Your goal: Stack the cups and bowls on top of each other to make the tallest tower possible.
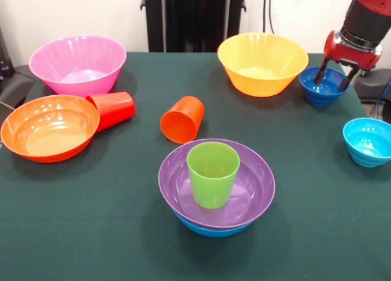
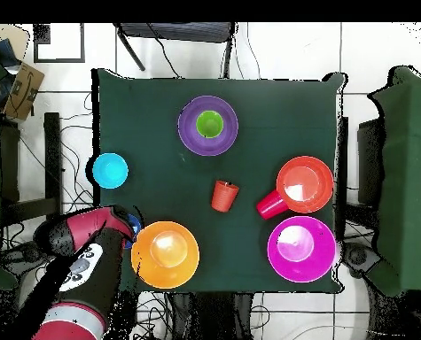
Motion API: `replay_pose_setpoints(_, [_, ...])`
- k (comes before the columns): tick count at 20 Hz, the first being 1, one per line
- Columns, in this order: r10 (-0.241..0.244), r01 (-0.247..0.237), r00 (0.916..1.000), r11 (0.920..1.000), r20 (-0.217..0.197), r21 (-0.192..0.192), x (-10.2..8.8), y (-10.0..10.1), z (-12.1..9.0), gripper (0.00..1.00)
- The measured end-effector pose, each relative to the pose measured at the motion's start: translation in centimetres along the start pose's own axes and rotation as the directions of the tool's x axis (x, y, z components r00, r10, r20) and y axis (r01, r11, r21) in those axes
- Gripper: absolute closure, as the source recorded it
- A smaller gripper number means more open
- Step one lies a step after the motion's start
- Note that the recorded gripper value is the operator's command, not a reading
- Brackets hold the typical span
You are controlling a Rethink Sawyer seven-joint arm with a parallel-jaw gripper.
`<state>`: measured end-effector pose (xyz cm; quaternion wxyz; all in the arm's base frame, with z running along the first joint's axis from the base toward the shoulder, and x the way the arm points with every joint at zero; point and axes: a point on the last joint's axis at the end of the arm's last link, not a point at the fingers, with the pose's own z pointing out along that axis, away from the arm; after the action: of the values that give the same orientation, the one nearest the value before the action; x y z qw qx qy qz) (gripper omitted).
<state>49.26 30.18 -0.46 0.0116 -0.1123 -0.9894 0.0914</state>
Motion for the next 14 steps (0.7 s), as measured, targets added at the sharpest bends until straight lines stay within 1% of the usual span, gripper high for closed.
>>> replay_pose_setpoints(2, [0.014,-0.014,0.9999,0.9998,-0.002,-0.011,-0.5,0.0,-0.2,0.0])
replay_pose_setpoints(3, [0.032,-0.032,0.9995,0.9991,-0.003,-0.027,-1.1,0.0,-0.7,0.0])
replay_pose_setpoints(6, [0.047,-0.047,0.9989,0.998,-0.002,-0.043,-1.7,0.1,-1.3,0.0])
replay_pose_setpoints(7, [0.057,-0.057,0.9984,0.9969,0.001,-0.054,-2.1,0.2,-1.8,0.0])
replay_pose_setpoints(14, [0.069,-0.068,0.9976,0.9947,0.009,-0.077,-2.6,0.7,-2.9,0.0])
